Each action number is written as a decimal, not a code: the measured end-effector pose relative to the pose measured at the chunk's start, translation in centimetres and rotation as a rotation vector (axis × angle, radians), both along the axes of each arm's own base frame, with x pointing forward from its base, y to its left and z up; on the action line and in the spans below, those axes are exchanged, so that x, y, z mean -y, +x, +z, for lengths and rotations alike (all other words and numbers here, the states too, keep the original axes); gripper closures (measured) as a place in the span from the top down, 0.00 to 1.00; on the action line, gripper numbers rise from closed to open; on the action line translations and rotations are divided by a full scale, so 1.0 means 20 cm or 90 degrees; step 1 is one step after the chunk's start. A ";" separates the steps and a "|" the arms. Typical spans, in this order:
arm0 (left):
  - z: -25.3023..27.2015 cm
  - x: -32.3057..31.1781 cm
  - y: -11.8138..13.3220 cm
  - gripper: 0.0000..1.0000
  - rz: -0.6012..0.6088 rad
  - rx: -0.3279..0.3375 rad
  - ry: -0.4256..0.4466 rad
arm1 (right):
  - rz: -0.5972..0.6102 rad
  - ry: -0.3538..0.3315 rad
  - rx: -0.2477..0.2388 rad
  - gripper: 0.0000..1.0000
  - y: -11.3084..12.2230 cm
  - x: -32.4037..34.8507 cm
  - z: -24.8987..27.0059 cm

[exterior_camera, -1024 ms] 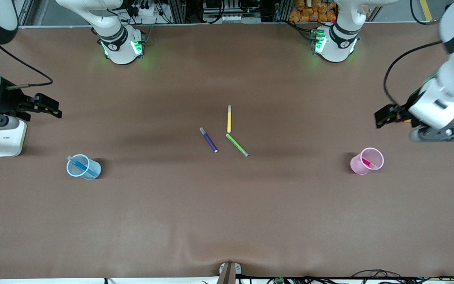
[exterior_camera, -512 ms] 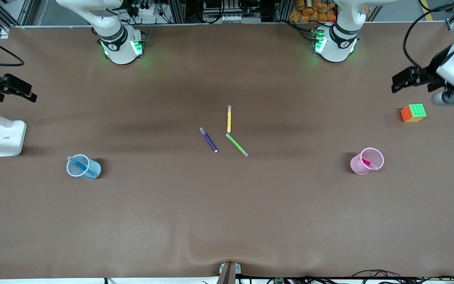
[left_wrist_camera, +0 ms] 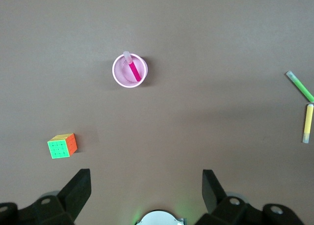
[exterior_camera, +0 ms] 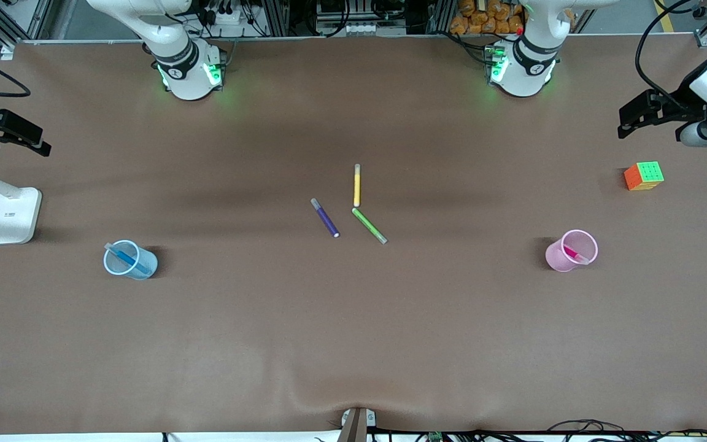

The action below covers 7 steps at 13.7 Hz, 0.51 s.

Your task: Place pink and blue markers in matching cups

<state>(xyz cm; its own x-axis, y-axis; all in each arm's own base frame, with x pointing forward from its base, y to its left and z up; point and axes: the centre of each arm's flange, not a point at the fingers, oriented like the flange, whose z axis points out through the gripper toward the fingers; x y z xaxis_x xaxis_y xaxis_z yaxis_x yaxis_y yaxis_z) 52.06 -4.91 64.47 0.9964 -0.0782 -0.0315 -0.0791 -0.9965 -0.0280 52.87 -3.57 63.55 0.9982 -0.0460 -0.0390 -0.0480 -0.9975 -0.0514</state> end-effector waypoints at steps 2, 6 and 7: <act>0.00 0.00 0.00 1.00 0.007 0.001 0.000 | 0.000 0.000 0.000 1.00 0.00 0.00 0.00; 0.00 0.00 0.00 1.00 0.013 0.003 -0.001 | 0.000 0.000 -0.005 1.00 0.00 0.00 -0.01; 0.00 0.01 0.00 1.00 0.013 0.003 -0.001 | 0.001 0.000 -0.007 1.00 0.00 0.00 -0.01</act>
<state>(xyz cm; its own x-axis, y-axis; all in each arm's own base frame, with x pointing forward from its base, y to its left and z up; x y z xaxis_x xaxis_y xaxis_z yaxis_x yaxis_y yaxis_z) 52.09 -5.01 64.50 0.9979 -0.0581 -0.0273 -0.0589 -0.9979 -0.0263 52.86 -3.53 63.35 0.9978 -0.0450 -0.0495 -0.0475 -0.9975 -0.0516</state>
